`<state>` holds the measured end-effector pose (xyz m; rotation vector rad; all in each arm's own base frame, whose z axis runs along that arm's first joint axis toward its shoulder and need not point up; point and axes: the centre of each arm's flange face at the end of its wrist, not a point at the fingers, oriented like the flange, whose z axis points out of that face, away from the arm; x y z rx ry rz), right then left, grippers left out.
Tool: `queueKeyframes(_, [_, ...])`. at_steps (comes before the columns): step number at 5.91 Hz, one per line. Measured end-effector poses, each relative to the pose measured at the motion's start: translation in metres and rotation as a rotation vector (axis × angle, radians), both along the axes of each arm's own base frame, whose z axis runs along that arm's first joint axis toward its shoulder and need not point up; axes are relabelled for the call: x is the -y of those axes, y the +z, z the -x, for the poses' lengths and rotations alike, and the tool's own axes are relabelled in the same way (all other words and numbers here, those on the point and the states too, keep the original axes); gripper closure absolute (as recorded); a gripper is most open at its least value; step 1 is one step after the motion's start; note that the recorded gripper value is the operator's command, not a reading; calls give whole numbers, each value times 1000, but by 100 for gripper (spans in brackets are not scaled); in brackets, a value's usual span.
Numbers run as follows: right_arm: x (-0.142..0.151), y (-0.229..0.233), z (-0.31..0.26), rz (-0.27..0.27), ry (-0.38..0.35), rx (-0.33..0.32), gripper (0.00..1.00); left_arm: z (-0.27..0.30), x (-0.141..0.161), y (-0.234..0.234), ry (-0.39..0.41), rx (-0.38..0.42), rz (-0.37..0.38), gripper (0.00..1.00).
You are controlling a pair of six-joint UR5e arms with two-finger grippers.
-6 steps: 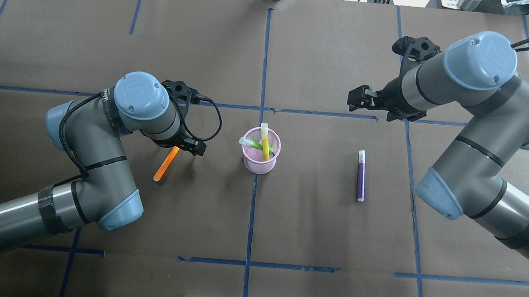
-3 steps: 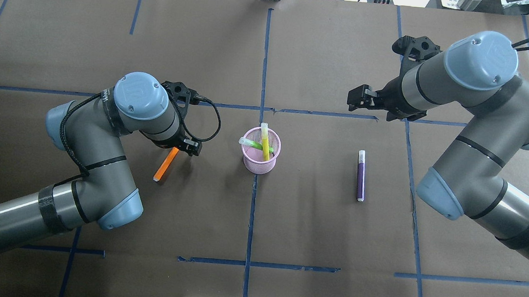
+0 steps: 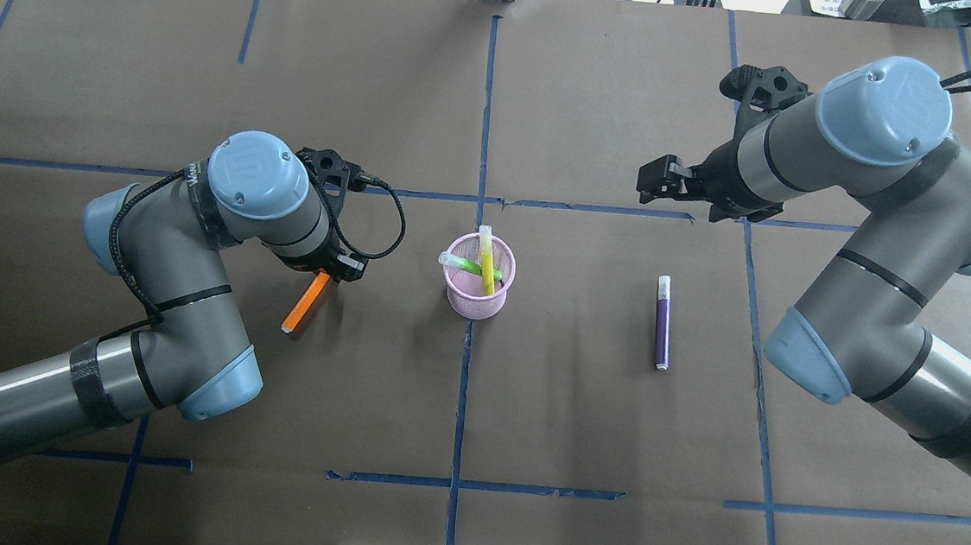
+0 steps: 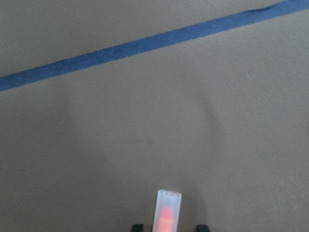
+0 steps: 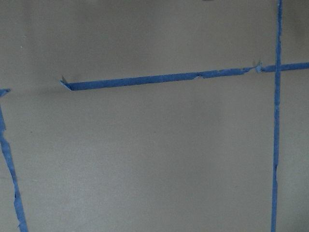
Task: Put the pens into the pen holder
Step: 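Withdraw the right gripper from the cup while the left gripper lowers onto the orange highlighter, then lift the orange highlighter with the left gripper and carry it over the cup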
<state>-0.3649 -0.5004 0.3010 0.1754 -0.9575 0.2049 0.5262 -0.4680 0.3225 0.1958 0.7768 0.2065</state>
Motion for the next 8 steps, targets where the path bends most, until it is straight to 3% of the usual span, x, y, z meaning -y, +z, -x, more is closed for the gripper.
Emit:
queueKeyframes(3, [-1,-1,-1,0,-3,3,0,13,-4,-20,-7,-57,17,100])
queueKeyframes(4, [-1,-1,-2,5,-10,7,0,29,-3,-43,-47,-107,-42,100])
queueKeyframes(6, [-1,0,-4,14,-17,13,0,77,-5,-109,-180,-228,-249,100])
queueKeyframes(8, [0,2,-5,33,-28,13,0,127,-20,-164,-245,-410,-519,100])
